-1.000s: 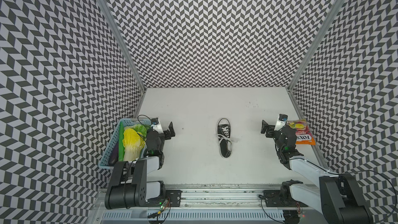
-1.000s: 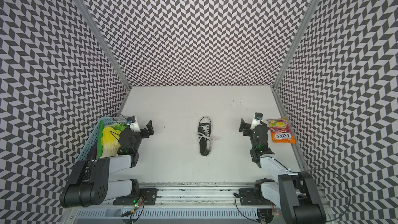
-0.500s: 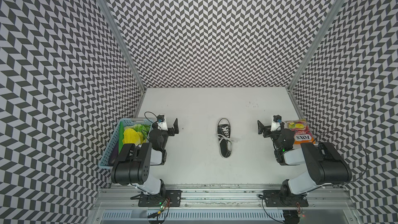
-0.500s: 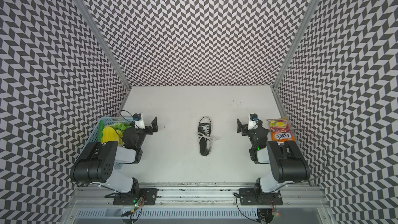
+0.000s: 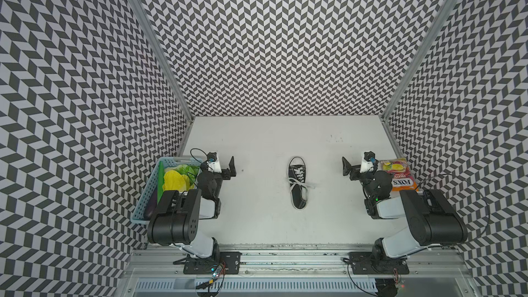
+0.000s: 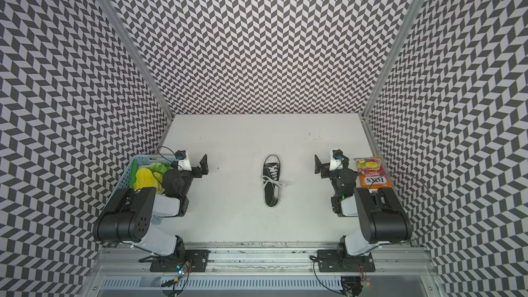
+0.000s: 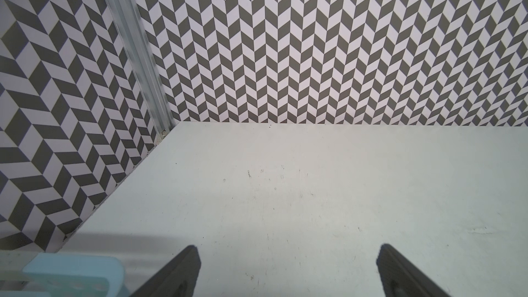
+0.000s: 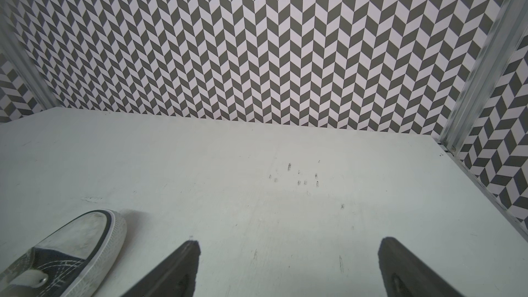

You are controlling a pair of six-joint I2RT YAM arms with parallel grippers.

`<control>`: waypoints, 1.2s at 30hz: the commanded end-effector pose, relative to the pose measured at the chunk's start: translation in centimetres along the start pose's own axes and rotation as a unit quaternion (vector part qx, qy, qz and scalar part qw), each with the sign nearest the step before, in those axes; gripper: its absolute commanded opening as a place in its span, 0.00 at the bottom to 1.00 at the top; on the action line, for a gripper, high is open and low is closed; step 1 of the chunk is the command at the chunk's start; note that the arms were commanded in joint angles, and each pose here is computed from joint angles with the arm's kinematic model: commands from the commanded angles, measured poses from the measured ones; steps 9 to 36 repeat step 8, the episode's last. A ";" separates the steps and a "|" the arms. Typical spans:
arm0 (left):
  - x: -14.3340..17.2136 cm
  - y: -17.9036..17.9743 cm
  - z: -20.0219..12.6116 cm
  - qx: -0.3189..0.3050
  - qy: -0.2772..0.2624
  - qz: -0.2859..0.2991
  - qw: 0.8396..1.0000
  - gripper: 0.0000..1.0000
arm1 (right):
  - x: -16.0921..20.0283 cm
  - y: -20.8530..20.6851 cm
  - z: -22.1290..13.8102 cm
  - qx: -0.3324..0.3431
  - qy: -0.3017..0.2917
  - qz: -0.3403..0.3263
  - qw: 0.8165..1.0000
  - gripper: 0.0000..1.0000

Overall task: Tie the shoes
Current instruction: Reset both arms

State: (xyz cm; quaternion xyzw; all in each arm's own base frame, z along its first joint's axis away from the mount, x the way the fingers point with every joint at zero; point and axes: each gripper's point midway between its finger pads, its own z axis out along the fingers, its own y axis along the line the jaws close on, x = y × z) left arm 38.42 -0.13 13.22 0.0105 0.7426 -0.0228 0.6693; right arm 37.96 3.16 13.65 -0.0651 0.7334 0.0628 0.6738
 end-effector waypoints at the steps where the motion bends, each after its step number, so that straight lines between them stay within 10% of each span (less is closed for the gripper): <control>1: -1.2 0.0 0.2 -0.001 -0.020 0.009 1.000 1.00 | -1.3 -0.3 0.5 0.003 -0.018 -0.003 1.000 1.00; 36: -1.3 -0.1 0.1 -0.001 -0.021 0.009 1.000 1.00 | -1.5 -0.3 0.2 0.005 -0.021 -0.005 1.000 1.00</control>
